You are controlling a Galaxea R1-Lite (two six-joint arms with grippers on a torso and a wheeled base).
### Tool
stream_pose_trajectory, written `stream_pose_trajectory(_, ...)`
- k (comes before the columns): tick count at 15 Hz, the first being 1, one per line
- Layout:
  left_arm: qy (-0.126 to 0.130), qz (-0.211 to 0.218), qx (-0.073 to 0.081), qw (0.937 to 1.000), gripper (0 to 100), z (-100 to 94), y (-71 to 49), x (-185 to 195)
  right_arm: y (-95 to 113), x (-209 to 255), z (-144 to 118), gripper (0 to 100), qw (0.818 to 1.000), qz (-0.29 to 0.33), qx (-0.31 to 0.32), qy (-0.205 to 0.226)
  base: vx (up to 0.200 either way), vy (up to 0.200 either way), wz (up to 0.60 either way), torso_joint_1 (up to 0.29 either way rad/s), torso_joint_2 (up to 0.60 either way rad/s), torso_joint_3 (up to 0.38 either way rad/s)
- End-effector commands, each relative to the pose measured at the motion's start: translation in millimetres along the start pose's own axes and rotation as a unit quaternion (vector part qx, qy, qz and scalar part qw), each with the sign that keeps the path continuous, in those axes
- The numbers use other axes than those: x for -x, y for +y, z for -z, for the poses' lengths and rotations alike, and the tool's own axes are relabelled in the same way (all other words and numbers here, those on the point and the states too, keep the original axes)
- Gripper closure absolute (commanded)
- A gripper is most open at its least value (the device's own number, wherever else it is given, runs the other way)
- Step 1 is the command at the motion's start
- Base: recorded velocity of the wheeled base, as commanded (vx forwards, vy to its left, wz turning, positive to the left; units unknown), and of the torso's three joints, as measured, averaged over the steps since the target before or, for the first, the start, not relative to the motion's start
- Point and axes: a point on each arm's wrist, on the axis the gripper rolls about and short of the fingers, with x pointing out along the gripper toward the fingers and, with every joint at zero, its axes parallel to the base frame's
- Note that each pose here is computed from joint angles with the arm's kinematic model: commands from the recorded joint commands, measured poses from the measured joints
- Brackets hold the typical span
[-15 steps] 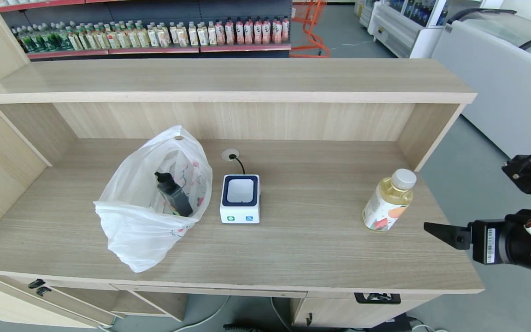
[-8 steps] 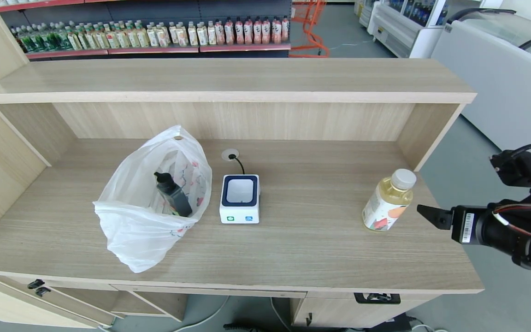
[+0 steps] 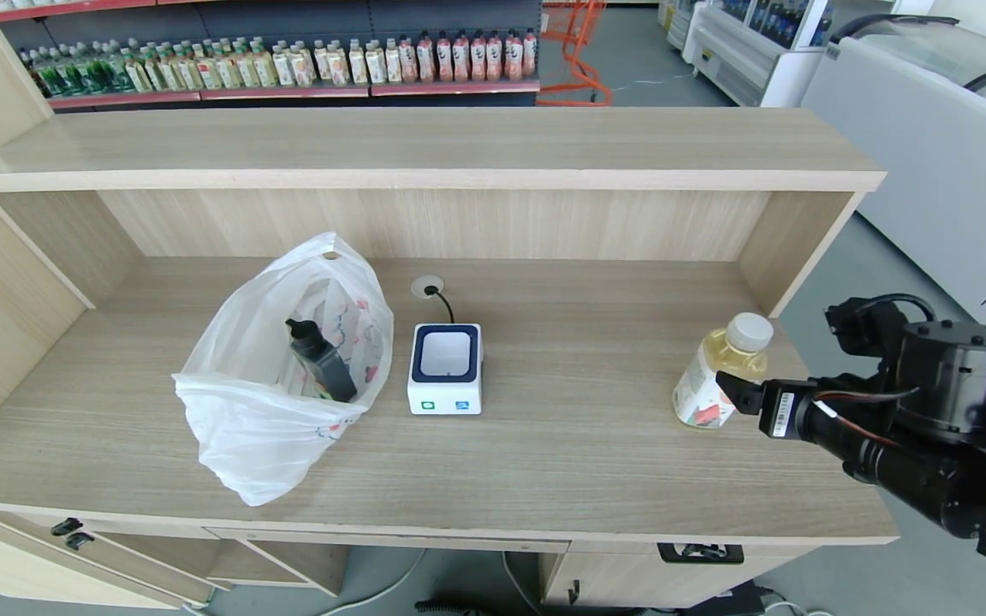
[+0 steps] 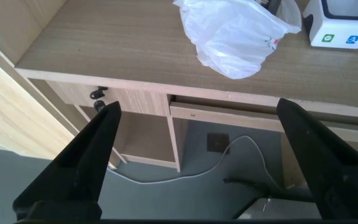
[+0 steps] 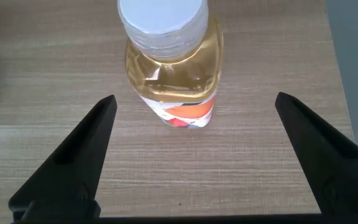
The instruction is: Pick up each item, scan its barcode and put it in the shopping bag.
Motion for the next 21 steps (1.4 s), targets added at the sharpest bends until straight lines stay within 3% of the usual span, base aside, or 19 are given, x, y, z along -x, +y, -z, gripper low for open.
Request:
stream_pose_trajectory(1, 0.0, 0.0, 0.0, 1.0, 0, 0.0, 0.0, 0.0, 13.2, -14.3, 16.8, 0, 1.0, -0.016, 0.014, 0.022, 0.0, 0.0, 0.0, 0.0, 0.0, 0.0)
stream_pose_trajectory(19, 0.0, -0.001, 0.0, 1.0, 0, 0.0, 0.0, 0.0, 36.3, -84.9, 32.5, 0, 0.997, -0.022, 0.061, -0.044, 0.0, 0.0, 0.0, 0.0, 0.0, 0.0)
stream_pose_trajectory(20, 0.001, -0.001, 0.0, 1.0, 0, 0.0, 0.0, -0.1, 36.5, -86.3, 30.6, 100, 0.996, -0.021, 0.066, -0.049, 0.0, 0.0, 0.0, 0.0, 0.0, 0.0)
stream_pose_trajectory(21, 0.0, -0.001, 0.0, 1.0, 0, 0.0, 0.0, 0.0, 36.7, -87.5, 28.3, 100, 0.996, -0.021, 0.074, -0.053, 0.0, 0.0, 0.0, 0.0, 0.0, 0.0)
